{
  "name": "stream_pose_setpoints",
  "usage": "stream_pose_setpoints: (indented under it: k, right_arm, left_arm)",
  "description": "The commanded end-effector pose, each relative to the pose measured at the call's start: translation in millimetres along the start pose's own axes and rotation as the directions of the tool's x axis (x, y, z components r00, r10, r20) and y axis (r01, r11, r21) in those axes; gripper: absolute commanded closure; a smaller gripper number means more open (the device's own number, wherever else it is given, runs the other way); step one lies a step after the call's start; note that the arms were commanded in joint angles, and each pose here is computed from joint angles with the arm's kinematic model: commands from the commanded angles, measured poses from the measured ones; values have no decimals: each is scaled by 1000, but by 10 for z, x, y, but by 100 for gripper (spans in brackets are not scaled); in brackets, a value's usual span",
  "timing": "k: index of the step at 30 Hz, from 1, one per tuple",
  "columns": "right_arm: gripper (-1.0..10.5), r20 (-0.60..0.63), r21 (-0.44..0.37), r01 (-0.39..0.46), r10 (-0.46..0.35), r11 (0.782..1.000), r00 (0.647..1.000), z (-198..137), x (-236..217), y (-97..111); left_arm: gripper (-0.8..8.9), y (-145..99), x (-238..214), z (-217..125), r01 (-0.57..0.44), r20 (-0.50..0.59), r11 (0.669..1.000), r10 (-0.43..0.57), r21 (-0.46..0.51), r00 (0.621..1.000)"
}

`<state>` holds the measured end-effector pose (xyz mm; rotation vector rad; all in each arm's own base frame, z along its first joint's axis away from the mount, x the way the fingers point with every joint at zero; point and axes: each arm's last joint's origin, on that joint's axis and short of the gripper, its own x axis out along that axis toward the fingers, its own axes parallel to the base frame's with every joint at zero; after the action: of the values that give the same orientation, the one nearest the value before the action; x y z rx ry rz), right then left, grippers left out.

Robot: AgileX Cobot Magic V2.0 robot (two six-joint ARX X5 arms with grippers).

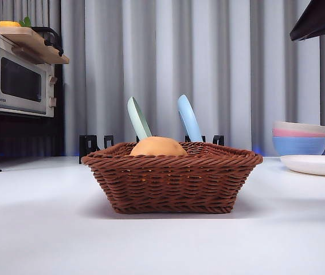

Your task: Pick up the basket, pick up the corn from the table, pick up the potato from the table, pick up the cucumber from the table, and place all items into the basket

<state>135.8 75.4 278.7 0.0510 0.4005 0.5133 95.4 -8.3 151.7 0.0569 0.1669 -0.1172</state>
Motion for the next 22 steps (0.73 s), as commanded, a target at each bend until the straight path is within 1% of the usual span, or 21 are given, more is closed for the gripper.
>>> stream_pose_setpoints:
  k: [1,22]
  right_arm:
    - [945,-1,10,3,-3,1000,1000,-18,7,-4]
    - [945,-4,10,4,-4,1000,1000,-21,7,-4]
  left_arm:
    - [816,6,11,-53,-12,-18,1000,11,-28,1000]
    - [817,11,11,-53,-21,-18,999,21,-37,1000]
